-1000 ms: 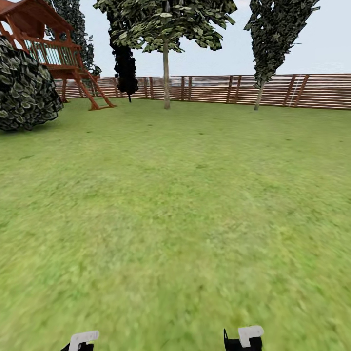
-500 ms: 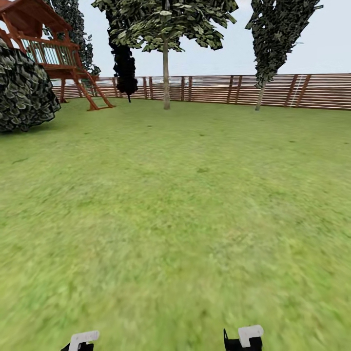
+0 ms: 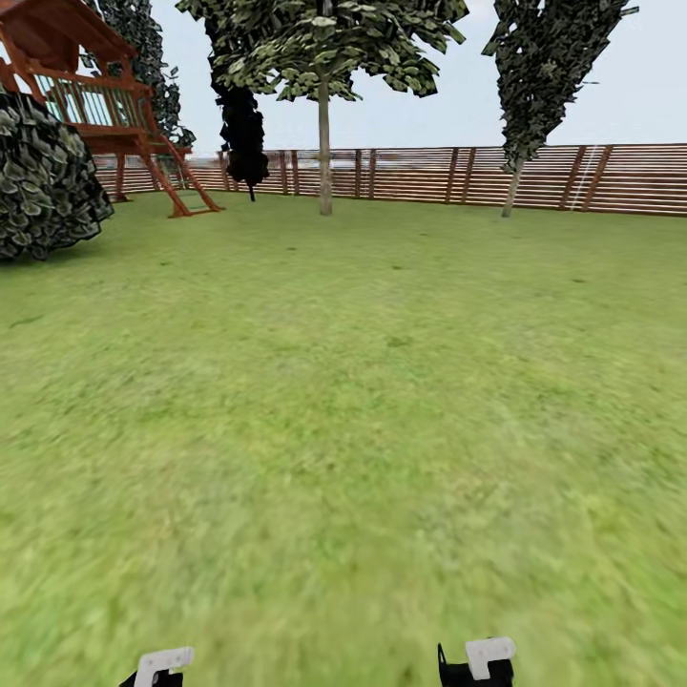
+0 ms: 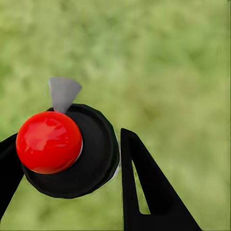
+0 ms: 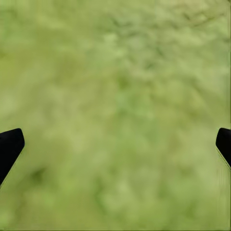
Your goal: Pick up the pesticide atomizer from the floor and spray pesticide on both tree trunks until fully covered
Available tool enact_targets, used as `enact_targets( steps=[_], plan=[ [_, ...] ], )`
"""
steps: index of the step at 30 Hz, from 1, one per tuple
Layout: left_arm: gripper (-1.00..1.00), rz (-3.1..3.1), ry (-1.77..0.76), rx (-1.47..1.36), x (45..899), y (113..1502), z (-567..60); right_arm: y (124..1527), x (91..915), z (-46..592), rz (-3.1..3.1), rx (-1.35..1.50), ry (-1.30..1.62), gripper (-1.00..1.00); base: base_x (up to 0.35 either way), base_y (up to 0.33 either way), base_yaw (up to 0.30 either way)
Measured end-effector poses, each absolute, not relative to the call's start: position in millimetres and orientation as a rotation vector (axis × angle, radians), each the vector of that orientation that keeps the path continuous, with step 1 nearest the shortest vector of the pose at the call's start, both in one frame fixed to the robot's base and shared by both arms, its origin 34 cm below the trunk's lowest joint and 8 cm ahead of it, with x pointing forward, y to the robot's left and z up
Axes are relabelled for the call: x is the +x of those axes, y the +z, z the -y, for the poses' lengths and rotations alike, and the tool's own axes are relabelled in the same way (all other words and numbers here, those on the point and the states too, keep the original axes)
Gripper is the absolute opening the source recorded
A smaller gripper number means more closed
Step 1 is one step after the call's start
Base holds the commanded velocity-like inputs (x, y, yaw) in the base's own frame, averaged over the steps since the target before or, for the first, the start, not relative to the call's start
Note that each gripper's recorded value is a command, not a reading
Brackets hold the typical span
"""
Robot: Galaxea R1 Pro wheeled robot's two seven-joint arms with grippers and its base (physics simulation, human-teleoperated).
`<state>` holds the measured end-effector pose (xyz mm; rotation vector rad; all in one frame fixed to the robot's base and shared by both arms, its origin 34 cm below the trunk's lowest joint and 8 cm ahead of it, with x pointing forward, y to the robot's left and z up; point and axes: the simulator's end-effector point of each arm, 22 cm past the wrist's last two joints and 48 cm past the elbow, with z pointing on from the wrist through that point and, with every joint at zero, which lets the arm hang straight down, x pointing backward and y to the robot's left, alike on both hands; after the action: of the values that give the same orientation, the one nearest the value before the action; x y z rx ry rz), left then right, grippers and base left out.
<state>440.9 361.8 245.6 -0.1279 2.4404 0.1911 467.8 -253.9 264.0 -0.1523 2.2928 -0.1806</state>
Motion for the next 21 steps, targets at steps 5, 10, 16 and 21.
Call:
enact_targets(
  steps=[5, 10, 16, 21],
  plan=[
    [-1.00, -2.441, 0.191, -0.128, 440.9, 245.6, -361.7, 264.0, 467.8, 253.8, -2.293, -0.153, -0.181, 1.00, 0.339, 0.000, 0.000],
    [-1.00, -2.440, 0.191, -0.128, 440.9, 245.6, -361.7, 264.0, 467.8, 253.8, -2.293, -0.153, -0.181, 1.00, 0.339, 0.000, 0.000],
    [-1.00, -2.440, 0.191, -0.128, 440.9, 245.6, -361.7, 264.0, 467.8, 253.9, -2.293, -0.152, -0.181, 1.00, 0.339, 0.000, 0.000],
    [-1.00, -2.440, 0.191, -0.128, 440.9, 245.6, -361.7, 264.0, 467.9, 253.8, -2.293, -0.153, -0.181, 1.00, 0.339, 0.000, 0.000]
  ],
)
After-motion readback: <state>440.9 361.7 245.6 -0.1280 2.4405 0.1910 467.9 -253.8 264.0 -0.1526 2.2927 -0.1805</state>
